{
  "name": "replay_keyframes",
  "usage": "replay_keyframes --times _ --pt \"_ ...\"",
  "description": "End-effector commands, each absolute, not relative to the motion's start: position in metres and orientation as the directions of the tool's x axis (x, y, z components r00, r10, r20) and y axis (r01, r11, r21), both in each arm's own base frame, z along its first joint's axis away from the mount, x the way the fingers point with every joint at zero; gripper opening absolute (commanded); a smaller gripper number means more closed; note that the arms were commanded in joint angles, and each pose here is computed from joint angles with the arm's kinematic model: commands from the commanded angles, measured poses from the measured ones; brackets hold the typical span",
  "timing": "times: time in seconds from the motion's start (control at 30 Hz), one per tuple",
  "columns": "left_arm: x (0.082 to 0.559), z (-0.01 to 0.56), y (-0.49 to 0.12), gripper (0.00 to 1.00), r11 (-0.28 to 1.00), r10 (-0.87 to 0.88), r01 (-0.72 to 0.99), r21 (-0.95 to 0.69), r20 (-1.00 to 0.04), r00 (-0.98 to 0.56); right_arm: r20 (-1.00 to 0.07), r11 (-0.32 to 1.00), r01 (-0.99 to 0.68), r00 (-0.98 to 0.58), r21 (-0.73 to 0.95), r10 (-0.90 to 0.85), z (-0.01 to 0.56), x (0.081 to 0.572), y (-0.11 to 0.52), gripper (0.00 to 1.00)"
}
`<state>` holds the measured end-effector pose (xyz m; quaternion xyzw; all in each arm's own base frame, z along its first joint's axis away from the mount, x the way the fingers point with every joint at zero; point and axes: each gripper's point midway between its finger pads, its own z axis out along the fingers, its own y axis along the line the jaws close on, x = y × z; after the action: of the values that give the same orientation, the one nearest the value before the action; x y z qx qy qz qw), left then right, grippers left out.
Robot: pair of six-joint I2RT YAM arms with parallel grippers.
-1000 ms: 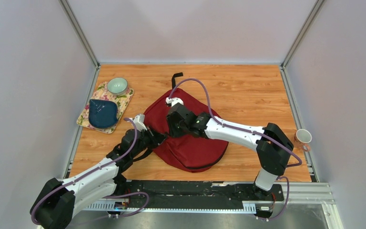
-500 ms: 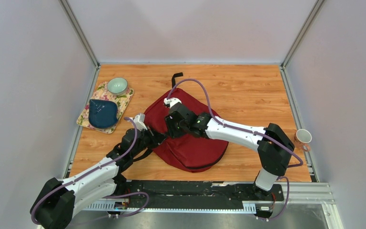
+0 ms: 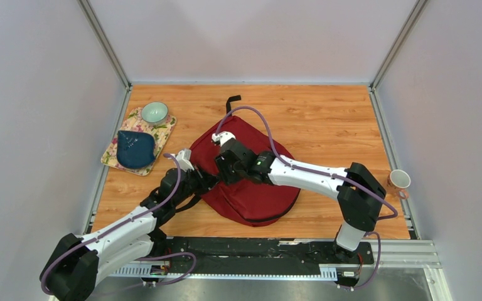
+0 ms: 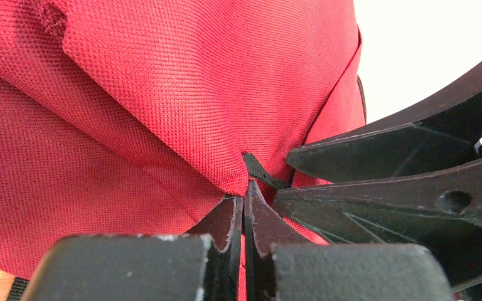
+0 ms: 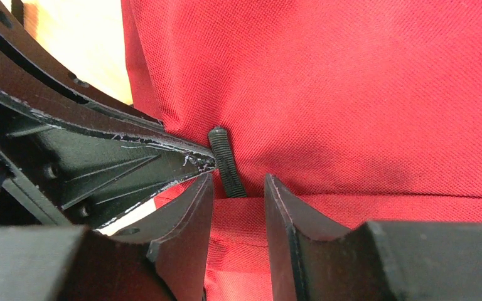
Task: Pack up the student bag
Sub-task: Zip the student bag at the center of the board.
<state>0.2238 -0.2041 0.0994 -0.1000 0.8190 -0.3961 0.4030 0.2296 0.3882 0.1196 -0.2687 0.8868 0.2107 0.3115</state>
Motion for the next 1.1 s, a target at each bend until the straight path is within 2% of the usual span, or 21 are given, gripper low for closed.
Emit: replay_keyframes --times 0.0,0.27,0.57,0.67,0.7,1.07 --pt "0.228 0.129 -0.217 0.0 0.626 -0.475 0.237 -0.743 -0.605 -0.639 -0.706 0.772 -0.621 -0.607 0.133 -0.366 0.127 0.237 0.393 0.39" --pt "0.228 0.13 -0.219 0.0 0.62 -0.474 0.239 -0.748 -0.599 -0.645 -0.696 0.801 -0.595 -0.603 0.067 -0.39 0.112 0.24 0.391 0.34" --pt "0.226 0.126 -0.218 0.0 0.624 -0.471 0.234 -0.746 -0.597 -0.649 -0.696 0.815 -0.578 -0.603 0.045 -0.39 0.109 0.25 0.399 0.15" --pt "0.225 0.126 -0.218 0.0 0.623 -0.47 0.234 -0.746 -0.597 -0.65 -0.697 0.815 -0.577 -0.603 0.046 -0.387 0.109 0.25 0.399 0.06" --pt "0.225 0.125 -0.217 0.0 0.625 -0.47 0.232 -0.745 -0.596 -0.651 -0.697 0.815 -0.578 -0.602 0.045 -0.389 0.108 0.25 0.399 0.0" --pt "0.217 0.107 -0.21 0.0 0.659 -0.44 0.212 -0.722 -0.598 -0.67 -0.722 0.847 -0.528 -0.611 0.066 -0.324 0.119 0.269 0.382 0.0"
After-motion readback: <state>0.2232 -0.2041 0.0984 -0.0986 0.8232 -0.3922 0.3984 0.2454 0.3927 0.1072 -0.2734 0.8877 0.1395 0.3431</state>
